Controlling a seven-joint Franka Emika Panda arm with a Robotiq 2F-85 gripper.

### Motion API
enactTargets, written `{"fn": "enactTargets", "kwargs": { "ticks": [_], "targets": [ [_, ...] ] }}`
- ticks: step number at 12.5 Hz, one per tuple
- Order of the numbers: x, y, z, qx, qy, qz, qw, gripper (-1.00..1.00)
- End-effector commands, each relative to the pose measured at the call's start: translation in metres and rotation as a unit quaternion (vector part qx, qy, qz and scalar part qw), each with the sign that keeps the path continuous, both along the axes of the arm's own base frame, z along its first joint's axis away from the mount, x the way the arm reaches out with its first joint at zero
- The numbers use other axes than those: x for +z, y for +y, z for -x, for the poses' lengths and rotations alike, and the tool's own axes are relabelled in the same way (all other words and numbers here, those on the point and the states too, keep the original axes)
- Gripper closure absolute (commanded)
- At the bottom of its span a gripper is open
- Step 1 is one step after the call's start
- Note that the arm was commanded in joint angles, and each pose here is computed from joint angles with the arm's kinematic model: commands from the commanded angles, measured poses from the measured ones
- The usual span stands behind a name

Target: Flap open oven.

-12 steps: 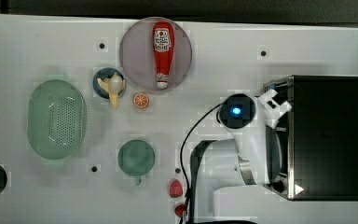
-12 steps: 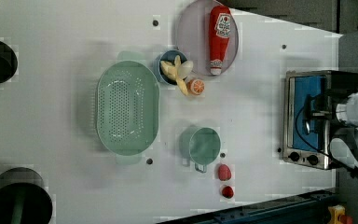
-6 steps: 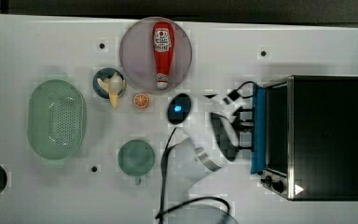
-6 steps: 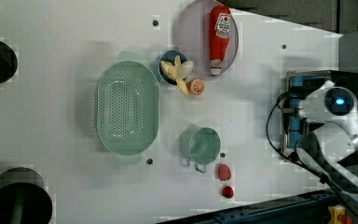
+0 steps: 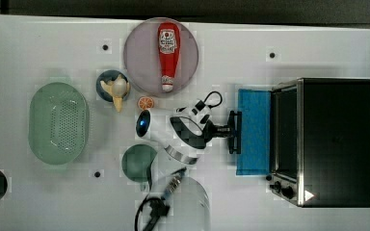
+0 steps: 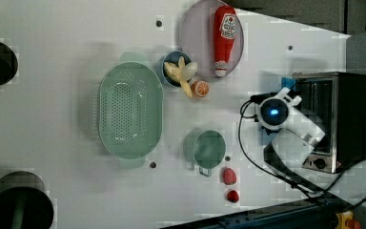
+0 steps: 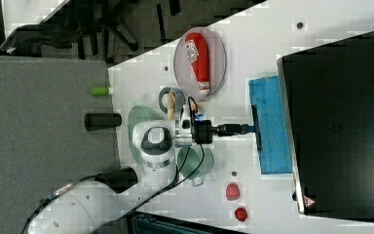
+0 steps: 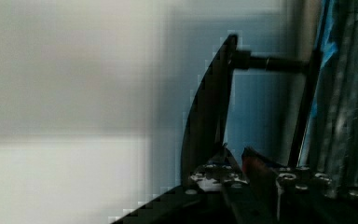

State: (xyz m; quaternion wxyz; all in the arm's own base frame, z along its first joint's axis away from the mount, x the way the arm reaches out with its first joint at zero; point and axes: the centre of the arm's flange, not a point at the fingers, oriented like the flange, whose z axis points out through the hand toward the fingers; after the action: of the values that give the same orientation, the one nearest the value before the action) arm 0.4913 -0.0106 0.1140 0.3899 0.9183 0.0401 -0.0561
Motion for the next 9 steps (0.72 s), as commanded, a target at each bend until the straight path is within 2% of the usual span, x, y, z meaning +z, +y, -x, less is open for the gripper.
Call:
{"fn": "enactTargets", "kwargs": {
  "ticks": [1, 5, 6, 7, 9],
  "targets": [
    [-0.012, -0.002, -0.006, -0.044, -0.05, 0.014, 0.998, 0.65],
    [-0.024, 0.001, -0.014, -0.04, -0.05, 0.012, 0.998, 0.65],
    [-0.019, 0.003, -0.02, -0.039, -0.059, 0.005, 0.997, 0.65],
    [-0.011, 0.009, -0.029, -0.04, -0.076, -0.013, 0.996, 0.65],
    [0.009, 0.027, -0.042, -0.078, -0.111, -0.068, 0.988, 0.65]
  ]
}}
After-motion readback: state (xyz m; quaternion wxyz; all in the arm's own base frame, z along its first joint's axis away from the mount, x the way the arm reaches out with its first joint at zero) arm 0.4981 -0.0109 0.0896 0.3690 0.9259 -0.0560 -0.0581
